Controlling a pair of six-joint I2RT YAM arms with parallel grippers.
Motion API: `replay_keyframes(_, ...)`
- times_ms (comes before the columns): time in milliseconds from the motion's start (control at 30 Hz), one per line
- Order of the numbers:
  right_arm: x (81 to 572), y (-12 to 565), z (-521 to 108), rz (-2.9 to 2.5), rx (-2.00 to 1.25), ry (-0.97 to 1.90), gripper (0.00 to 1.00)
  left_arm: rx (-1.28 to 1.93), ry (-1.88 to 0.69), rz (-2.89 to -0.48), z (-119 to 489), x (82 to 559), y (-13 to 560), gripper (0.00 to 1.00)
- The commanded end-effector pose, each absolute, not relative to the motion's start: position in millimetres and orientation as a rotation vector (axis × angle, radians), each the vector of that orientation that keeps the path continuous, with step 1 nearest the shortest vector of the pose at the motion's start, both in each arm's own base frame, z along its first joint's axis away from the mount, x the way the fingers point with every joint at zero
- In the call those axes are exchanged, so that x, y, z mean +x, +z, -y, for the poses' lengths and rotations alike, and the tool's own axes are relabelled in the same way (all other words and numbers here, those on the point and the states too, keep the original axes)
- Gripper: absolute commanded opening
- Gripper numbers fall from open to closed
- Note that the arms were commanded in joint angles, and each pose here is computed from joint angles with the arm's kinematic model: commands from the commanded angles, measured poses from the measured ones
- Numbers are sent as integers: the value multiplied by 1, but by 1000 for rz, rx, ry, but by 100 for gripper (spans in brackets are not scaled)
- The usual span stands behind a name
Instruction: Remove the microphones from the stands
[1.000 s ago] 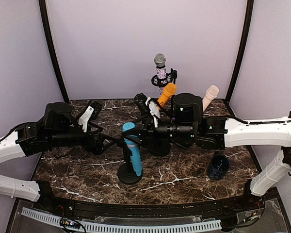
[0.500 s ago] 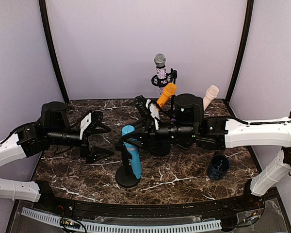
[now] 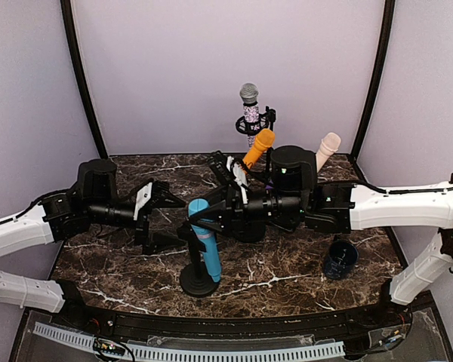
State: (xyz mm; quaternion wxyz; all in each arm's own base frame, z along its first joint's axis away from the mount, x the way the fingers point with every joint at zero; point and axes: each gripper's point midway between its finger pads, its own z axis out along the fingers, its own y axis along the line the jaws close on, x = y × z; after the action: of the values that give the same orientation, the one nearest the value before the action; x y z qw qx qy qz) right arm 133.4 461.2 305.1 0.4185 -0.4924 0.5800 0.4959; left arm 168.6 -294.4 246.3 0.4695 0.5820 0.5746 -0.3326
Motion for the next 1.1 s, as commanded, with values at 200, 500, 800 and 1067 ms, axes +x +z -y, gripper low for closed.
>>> replay_keyframes(200, 126, 334, -466, -1340, -1233, 1299, 36, 1488, -905, -1348, 306, 165, 244, 96)
replay_keyframes(500, 126, 332, -469, -1344, -1240, 1305, 37, 1504, -924, -1386, 304, 162, 232, 72)
replay_keyframes(800, 127, 332, -470, -1346, -1239, 1300, 37, 1505, -911, -1407, 301, 162, 227, 54)
replay_keyframes(1067, 131, 336, -466, -1346, -1218, 1266, 36, 1527, -923, -1431, 298, 156, 223, 40)
